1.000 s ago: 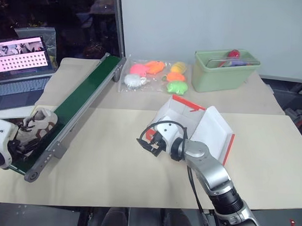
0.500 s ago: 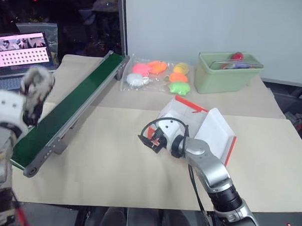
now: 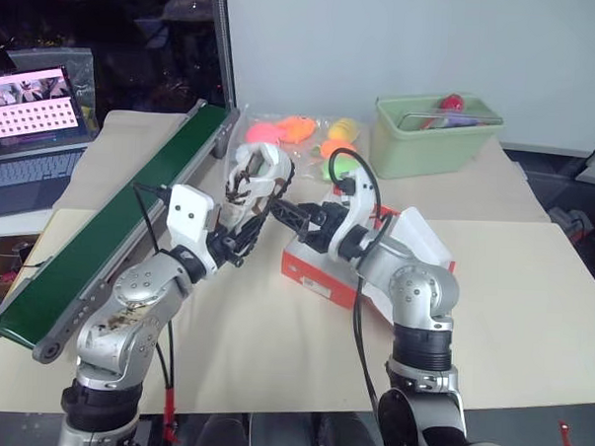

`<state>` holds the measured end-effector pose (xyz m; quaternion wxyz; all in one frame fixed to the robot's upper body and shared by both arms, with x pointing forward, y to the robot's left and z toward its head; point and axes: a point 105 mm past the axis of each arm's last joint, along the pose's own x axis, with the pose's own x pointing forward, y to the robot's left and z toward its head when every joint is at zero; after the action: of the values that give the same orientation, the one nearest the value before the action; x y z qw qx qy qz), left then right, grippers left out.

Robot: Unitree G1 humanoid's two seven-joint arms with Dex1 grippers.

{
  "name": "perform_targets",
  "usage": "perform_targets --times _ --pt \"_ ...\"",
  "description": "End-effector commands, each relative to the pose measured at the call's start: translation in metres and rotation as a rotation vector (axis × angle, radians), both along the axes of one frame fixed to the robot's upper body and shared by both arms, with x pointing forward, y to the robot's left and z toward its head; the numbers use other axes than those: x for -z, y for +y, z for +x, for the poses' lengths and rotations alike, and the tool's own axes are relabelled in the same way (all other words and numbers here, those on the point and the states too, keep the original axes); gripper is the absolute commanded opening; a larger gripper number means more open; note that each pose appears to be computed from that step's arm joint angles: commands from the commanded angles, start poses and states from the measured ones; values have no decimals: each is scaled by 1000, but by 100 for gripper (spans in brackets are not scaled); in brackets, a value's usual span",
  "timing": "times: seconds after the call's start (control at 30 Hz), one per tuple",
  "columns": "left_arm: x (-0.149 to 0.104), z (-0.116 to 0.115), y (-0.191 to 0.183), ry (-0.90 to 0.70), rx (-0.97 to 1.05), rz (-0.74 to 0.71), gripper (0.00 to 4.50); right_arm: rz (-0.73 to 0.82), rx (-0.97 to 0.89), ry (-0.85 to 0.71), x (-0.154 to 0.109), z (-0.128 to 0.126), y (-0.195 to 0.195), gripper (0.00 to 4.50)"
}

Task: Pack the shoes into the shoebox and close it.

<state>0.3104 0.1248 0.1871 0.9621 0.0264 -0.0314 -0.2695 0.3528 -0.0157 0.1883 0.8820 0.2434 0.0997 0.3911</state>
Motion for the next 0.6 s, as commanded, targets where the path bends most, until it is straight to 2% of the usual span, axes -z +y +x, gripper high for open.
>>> perform_targets --times 0.03,0.17,0.4,0.6 --pt "-18 -17 -24 -63 144 -14 219 57 -52 -49 -29 -4 18 450" --pt "-19 -16 -27 -62 167 -15 219 108 -92 -30 -36 -8 30 450" --pt "-19 -13 -28 -42 167 -37 219 407 -216 -16 -76 -25 36 450" --pt "-21 -9 -33 -33 183 -59 219 507 -259 -6 -88 -29 36 450"
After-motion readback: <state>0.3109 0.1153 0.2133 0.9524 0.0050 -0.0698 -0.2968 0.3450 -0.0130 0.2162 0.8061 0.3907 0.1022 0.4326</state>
